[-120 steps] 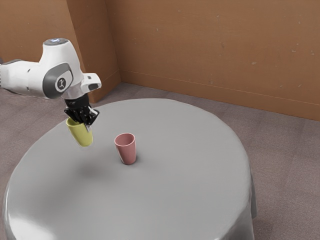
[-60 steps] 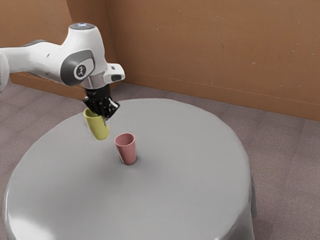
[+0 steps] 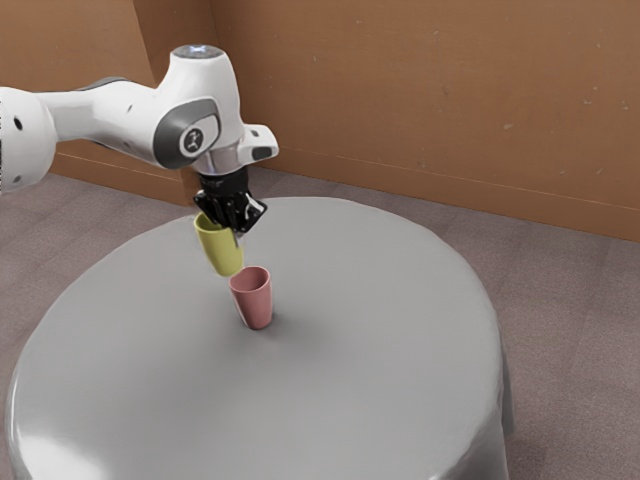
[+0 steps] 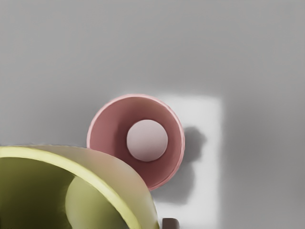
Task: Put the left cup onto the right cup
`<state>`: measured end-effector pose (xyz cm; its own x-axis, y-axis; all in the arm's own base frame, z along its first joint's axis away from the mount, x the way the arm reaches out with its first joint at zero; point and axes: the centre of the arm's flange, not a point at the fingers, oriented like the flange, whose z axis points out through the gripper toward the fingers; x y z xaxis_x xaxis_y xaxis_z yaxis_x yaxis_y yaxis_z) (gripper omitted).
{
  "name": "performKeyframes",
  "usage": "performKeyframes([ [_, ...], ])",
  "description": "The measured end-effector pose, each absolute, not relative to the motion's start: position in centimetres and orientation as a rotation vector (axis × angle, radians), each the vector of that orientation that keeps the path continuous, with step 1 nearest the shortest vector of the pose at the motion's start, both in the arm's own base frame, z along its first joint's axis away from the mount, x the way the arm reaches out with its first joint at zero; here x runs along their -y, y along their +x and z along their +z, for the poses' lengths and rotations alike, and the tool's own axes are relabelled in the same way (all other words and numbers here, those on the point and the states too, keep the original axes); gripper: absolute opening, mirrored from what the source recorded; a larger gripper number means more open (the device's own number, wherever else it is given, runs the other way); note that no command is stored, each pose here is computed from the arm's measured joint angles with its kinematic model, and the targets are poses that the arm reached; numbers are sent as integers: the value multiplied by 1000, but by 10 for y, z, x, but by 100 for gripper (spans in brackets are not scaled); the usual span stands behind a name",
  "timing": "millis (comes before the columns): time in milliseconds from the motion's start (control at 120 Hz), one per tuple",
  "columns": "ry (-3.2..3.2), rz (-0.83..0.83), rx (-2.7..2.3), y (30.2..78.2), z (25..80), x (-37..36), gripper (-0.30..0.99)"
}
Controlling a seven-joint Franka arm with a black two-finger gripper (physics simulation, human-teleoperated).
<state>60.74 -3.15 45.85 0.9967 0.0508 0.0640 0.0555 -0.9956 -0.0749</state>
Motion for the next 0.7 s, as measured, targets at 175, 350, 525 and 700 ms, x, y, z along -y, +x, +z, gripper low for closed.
performKeyframes([
  [175,-3062,-89,98,609,455,33,-9],
  [350,-3060,-81,112,612,450,33,-9],
  [525,-3055,-73,111,620,443,38,-9],
  [700,-3050,-74,117,627,439,39,-9],
])
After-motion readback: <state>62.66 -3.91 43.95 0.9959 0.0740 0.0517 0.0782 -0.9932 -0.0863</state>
